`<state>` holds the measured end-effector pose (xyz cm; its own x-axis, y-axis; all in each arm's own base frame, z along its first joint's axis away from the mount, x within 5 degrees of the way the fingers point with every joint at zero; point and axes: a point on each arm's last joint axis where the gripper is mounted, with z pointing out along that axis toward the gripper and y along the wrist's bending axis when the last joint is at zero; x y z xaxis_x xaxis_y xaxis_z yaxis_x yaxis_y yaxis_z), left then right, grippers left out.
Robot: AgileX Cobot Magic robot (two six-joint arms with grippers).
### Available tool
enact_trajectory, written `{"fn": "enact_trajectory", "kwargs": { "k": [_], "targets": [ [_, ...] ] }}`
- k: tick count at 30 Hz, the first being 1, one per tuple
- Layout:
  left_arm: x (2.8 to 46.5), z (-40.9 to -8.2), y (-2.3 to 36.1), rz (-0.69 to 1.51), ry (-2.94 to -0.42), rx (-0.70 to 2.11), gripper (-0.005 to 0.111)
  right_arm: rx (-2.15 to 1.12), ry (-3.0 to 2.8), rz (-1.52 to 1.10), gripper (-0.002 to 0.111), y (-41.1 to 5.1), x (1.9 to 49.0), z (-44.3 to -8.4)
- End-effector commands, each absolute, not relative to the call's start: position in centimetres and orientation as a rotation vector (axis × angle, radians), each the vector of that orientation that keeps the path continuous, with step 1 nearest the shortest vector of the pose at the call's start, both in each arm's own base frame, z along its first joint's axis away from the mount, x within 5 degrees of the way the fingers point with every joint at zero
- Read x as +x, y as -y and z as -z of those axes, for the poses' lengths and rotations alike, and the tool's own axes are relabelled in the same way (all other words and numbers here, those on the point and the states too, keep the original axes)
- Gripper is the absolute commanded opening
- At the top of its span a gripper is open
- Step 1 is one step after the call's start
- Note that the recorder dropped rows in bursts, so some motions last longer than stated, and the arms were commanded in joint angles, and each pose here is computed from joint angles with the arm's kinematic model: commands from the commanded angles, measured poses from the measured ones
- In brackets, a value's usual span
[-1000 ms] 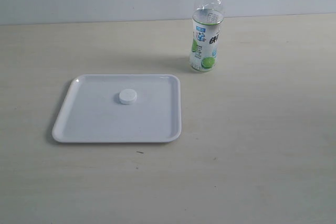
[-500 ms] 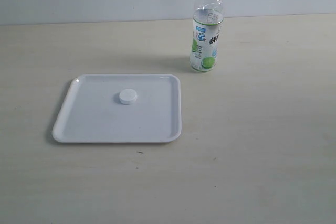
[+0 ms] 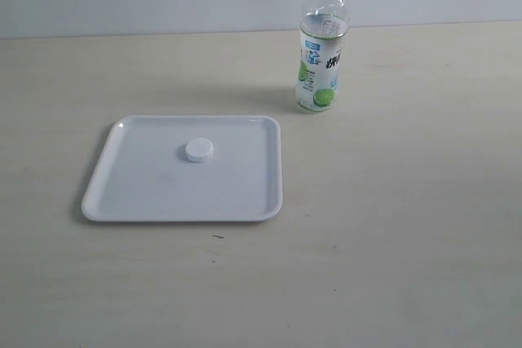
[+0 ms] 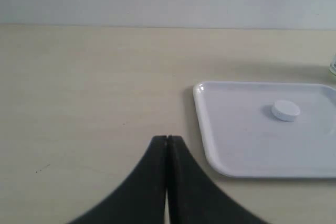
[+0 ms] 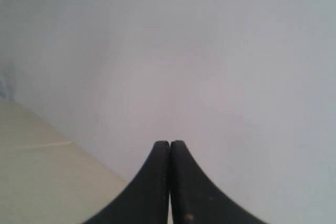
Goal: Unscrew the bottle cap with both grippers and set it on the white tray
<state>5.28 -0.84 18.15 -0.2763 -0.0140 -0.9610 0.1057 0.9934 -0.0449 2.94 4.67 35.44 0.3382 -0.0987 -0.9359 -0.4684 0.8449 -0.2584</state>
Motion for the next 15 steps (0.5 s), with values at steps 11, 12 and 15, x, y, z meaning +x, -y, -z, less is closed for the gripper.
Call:
{"fn": "enact_trajectory", "kwargs": {
  "k": [11, 12, 15],
  "targets": [
    [5.3, -18.1, 0.8, 0.120, -1.837, 0.058, 0.000, -0.160, -1.210, -0.224, 0.000, -2.1, 4.3, -35.6],
    [5.3, -18.1, 0.8, 0.120, -1.837, 0.058, 0.000, -0.119, -1.198, -0.222, 0.000, -1.8, 4.5, -35.3],
    [5.3, -18.1, 0.8, 0.120, -1.837, 0.058, 0.000, 0.064, -1.277, -0.161, 0.000, -0.3, 5.4, -33.4]
  ]
}}
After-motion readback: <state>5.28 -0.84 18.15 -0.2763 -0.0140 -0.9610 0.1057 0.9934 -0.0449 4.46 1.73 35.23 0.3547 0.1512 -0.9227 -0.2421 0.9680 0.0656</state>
